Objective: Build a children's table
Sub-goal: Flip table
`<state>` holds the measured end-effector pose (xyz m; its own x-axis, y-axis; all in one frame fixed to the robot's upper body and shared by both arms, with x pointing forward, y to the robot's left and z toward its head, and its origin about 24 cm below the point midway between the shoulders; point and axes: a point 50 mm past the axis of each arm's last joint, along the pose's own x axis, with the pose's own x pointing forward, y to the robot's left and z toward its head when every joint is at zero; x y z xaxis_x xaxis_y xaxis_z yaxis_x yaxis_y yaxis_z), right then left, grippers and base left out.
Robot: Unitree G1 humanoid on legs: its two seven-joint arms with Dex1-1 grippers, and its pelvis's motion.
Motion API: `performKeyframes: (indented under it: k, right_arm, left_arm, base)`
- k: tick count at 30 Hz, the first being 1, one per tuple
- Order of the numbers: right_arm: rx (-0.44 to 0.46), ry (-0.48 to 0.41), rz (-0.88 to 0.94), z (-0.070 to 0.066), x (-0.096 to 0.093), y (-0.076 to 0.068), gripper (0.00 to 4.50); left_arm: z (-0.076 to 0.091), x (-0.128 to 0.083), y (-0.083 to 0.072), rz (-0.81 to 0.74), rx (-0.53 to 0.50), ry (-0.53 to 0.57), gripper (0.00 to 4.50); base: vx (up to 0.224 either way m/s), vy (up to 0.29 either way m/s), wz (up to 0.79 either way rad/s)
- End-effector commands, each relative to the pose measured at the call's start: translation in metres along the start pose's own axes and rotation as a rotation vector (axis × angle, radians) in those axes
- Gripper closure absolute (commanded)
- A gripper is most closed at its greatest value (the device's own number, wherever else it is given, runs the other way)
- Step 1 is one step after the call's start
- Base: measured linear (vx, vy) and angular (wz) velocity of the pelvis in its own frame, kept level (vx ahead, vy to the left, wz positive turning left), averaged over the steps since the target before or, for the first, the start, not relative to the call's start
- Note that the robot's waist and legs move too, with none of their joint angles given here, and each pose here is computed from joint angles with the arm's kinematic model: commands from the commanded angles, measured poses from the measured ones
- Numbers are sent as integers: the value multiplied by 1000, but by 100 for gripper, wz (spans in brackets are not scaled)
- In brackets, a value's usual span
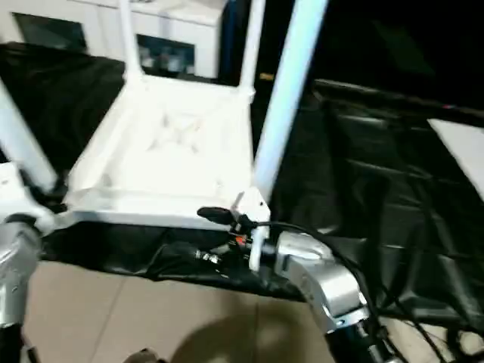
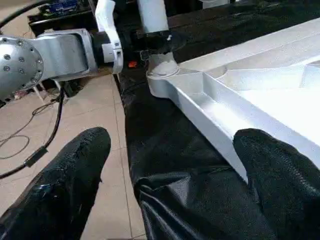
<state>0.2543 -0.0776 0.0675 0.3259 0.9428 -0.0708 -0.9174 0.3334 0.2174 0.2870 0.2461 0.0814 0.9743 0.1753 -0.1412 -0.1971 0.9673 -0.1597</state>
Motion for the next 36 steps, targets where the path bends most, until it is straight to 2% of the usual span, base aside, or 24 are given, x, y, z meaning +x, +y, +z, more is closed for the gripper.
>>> performKeyframes:
  k: [1, 2, 6, 9, 11, 12, 15, 17, 19, 21, 27, 28, 30, 36]
  right_arm:
    - [-4, 0, -14, 2, -6, 1, 0]
    - [-5, 7, -16, 2, -8, 2, 0]
    - [3, 23, -36, 1, -13, 1, 0]
    - [18, 46, -70, -2, -19, 1, 0]
    - [34, 61, -113, -6, -20, -2, 0]
    - [62, 49, -193, -7, -19, -9, 0]
    - [90, 31, -272, -7, -18, -17, 0]
    - [142, 24, -406, -8, -16, -29, 0]
    - [267, -29, -493, -6, -12, -38, 0]
    - [334, -89, -509, -2, -8, -41, 0]
    - [437, -192, -504, 5, 0, -52, 0]
    - [473, -241, -454, 10, 4, -56, 0]
    - [513, -281, -440, 15, 6, -61, 0]
    - [571, -329, -466, 21, 14, -76, 0]
  left_arm:
    - [8, 4, -34, -112, -261, -29, 222]
    - [7, 4, -41, -124, -300, -15, 222]
    - [4, 3, -51, -129, -352, 4, 222]
    - [3, 5, -58, -96, -464, 20, 225]
    - [3, 6, -62, -105, -468, 22, 225]
    - [3, 5, -67, -119, -466, 30, 225]
    - [3, 5, -72, -130, -468, 37, 226]
    - [3, 4, -77, -146, -471, 45, 226]
    - [4, 5, -80, -155, -461, 41, 226]
    - [4, 5, -81, -147, -465, 36, 226]
    - [3, 3, -82, -156, -446, 44, 226]
    - [3, 3, -81, -154, -438, 46, 226]
    - [3, 3, -81, -155, -435, 50, 226]
    - [0, 1, -82, -176, -415, 74, 226]
  base:
    - [0, 0, 0]
    - [0, 0, 0]
    - [0, 0, 0]
    - [0, 0, 0]
    - [0, 0, 0]
    - [0, 0, 0]
    - [0, 0, 0]
    - [0, 0, 0]
    - [0, 0, 0]
    - [0, 0, 0]
    - [0, 0, 0]
    - [0, 0, 0]
    - [0, 0, 0]
    - [0, 0, 0]
